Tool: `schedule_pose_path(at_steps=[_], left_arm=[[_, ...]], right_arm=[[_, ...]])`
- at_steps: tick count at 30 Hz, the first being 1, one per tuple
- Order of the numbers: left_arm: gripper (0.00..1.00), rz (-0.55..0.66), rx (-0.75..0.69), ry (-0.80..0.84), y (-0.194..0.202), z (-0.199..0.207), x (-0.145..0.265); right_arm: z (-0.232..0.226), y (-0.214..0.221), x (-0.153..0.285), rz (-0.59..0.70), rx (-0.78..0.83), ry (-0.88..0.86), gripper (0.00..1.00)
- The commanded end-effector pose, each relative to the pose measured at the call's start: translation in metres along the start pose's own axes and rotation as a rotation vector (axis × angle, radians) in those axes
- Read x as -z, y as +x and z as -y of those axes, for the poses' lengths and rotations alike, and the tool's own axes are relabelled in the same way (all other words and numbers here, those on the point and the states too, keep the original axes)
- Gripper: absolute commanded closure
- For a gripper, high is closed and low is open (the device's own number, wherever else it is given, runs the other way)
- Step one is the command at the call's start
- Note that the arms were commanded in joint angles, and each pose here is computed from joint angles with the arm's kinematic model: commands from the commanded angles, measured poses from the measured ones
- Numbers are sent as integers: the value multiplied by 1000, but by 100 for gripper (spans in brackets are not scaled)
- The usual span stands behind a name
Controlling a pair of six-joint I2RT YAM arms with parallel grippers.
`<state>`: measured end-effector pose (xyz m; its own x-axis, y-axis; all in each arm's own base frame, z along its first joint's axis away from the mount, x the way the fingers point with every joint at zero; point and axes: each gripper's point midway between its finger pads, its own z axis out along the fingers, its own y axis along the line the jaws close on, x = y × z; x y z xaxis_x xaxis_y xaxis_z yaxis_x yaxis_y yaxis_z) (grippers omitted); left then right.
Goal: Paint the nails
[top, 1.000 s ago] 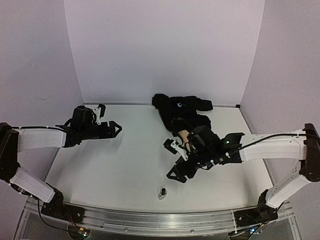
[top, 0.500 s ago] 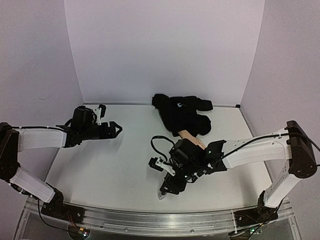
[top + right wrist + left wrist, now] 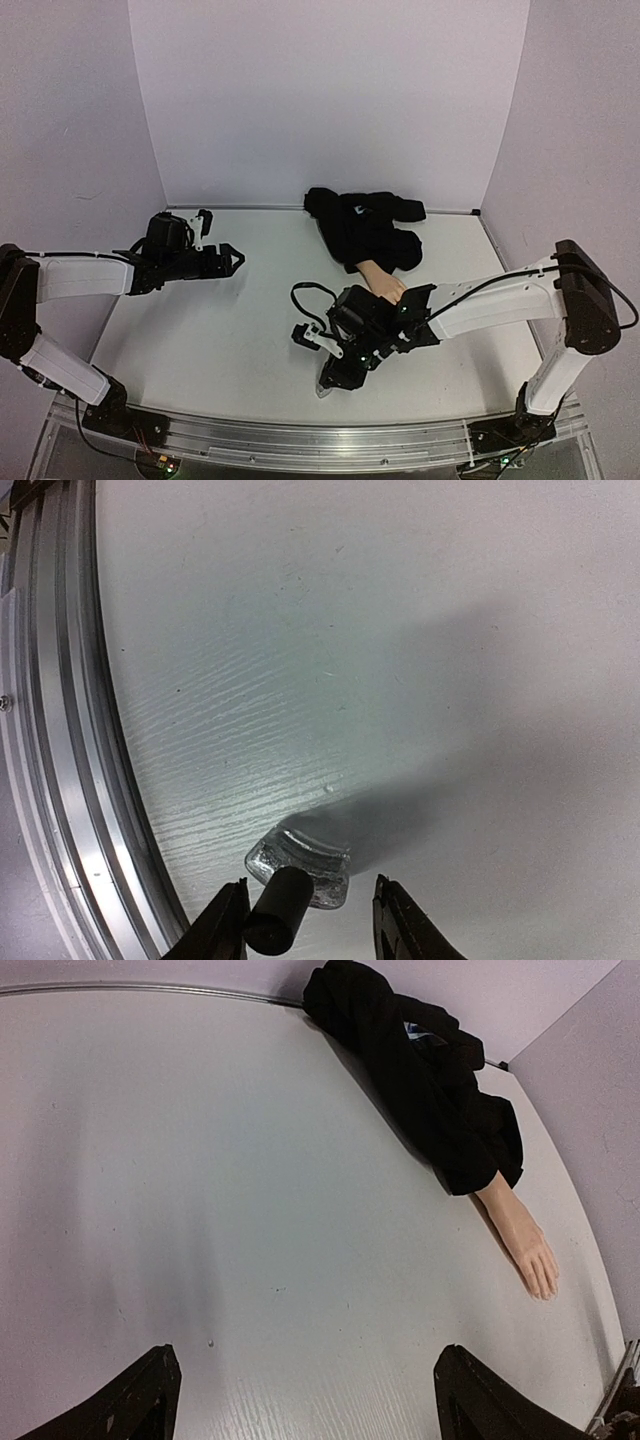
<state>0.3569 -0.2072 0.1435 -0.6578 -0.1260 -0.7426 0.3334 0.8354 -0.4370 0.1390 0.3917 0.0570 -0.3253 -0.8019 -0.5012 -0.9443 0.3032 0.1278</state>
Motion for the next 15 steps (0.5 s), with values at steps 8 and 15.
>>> schedule_pose_path(at_steps=[8, 15], left_arm=[[10, 27, -23, 29, -10, 9, 2], [11, 41, -40, 108, -11, 24, 4]], right_arm=[[-3, -12, -2, 5, 18, 17, 76], [23, -26, 21, 104, -52, 166, 100]])
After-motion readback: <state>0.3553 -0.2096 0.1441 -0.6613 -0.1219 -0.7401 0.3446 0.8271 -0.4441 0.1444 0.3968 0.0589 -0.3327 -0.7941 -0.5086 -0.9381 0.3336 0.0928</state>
